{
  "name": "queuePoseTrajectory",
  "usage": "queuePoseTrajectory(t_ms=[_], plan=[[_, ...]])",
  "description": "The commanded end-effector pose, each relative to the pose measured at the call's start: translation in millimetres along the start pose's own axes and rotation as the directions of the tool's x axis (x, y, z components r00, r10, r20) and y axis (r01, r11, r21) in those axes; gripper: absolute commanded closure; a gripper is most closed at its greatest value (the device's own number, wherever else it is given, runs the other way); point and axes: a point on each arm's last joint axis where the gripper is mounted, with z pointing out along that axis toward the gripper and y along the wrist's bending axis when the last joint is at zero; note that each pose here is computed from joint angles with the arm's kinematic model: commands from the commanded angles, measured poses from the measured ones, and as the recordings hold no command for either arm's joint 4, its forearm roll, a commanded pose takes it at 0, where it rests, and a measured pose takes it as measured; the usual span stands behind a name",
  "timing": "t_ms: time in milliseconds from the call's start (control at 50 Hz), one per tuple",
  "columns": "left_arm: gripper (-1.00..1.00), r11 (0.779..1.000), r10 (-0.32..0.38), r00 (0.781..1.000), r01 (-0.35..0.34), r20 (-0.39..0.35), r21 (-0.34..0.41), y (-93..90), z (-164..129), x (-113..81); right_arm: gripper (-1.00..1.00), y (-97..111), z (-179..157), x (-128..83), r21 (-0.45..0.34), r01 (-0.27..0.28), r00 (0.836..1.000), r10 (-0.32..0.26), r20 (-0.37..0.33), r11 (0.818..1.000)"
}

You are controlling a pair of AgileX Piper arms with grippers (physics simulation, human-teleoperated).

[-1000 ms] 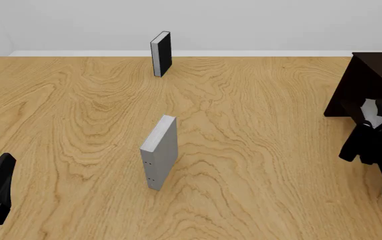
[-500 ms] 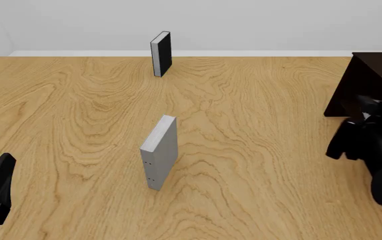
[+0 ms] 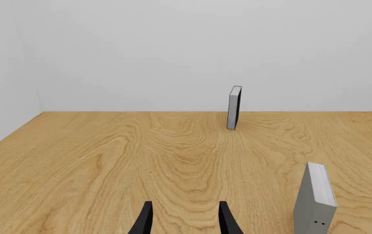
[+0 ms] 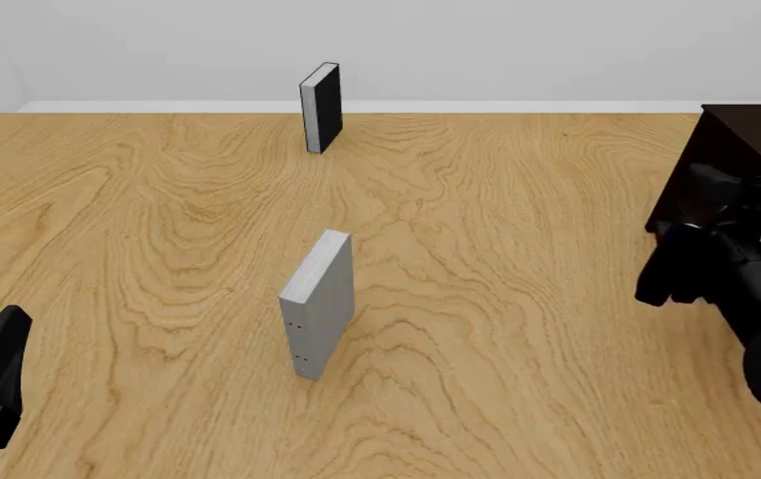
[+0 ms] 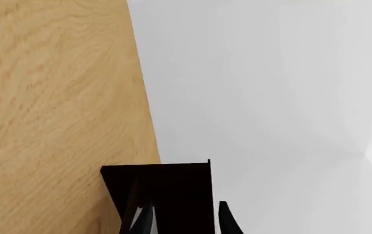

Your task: Pick up the book on the right and place it on the cabinet shelf.

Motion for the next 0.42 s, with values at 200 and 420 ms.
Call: queuePoseTrajectory(t_ms=[200, 420], plan=[[-1.0, 1.0, 0.0, 1.0, 0.0, 0.0, 0.0, 0.0, 0, 0.0, -1.0, -45, -19, -19, -0.023, -0.097, 0.993, 0.098, 0.064, 0.995], [-1.0, 1.0, 0.0, 1.0, 0.0, 0.0, 0.0, 0.0, 0, 0.0, -1.0, -63, -37, -25, -0.05, -0.147, 0.985, 0.151, 0.081, 0.988]])
